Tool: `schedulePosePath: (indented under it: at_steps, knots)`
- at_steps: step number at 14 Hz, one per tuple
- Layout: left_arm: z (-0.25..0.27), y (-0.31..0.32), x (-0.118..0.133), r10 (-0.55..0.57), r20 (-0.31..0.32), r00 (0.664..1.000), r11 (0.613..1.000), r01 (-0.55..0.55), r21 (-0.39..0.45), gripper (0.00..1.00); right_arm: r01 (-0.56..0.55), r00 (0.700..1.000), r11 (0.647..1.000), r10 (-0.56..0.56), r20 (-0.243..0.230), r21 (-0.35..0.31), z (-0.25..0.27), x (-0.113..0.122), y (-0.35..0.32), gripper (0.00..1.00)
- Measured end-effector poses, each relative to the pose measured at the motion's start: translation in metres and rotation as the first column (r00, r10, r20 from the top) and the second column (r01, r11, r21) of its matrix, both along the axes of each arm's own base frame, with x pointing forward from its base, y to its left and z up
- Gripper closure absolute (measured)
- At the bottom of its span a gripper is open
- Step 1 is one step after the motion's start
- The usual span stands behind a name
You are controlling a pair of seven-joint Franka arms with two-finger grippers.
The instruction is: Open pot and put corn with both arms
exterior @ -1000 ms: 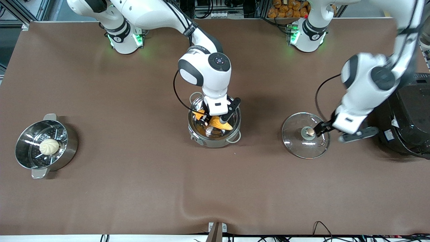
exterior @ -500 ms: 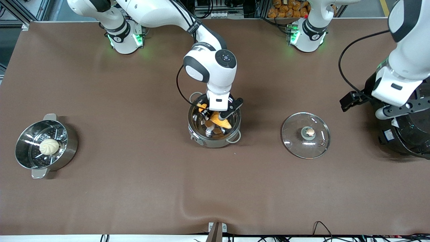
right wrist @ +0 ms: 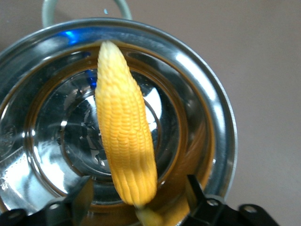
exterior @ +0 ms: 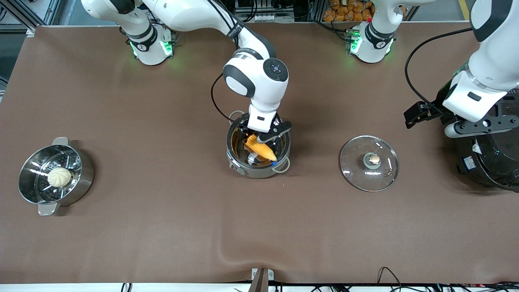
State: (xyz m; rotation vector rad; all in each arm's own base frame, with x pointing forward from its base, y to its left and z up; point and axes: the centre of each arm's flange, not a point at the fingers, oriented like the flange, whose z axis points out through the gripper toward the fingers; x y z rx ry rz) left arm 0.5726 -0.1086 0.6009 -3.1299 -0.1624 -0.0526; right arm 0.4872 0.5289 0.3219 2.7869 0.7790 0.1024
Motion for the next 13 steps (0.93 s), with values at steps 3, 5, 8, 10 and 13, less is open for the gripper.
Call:
schedulePosePath:
  at_steps: [3,5,8,10,13]
  knots:
    - [0.007,0.003,-0.006,0.007,-0.019,1.0,1.0,-0.007,0.003,0.0,0.083,0.997,0.996,-0.083,-0.01,0.027,0.03,0.018,-0.021,0.0]
    - [0.006,0.011,-0.012,0.067,-0.063,0.996,0.998,-0.066,0.013,0.0,0.161,0.986,0.984,-0.159,-0.042,0.071,0.051,0.041,-0.048,0.0]
    - [0.004,0.017,-0.013,0.105,-0.082,0.991,0.994,-0.104,0.019,0.0,0.24,0.967,0.969,-0.234,-0.1,0.06,0.066,0.077,-0.108,0.0]
    - [0.004,0.015,-0.013,0.103,-0.083,0.991,0.995,-0.101,0.019,0.0,0.285,0.947,0.956,-0.27,-0.173,0.068,0.078,0.105,-0.165,0.0]
    - [0.004,0.013,-0.014,0.099,-0.084,0.992,0.995,-0.098,0.019,0.0,0.256,0.945,0.963,-0.232,-0.231,0.081,0.105,0.146,-0.284,0.0]
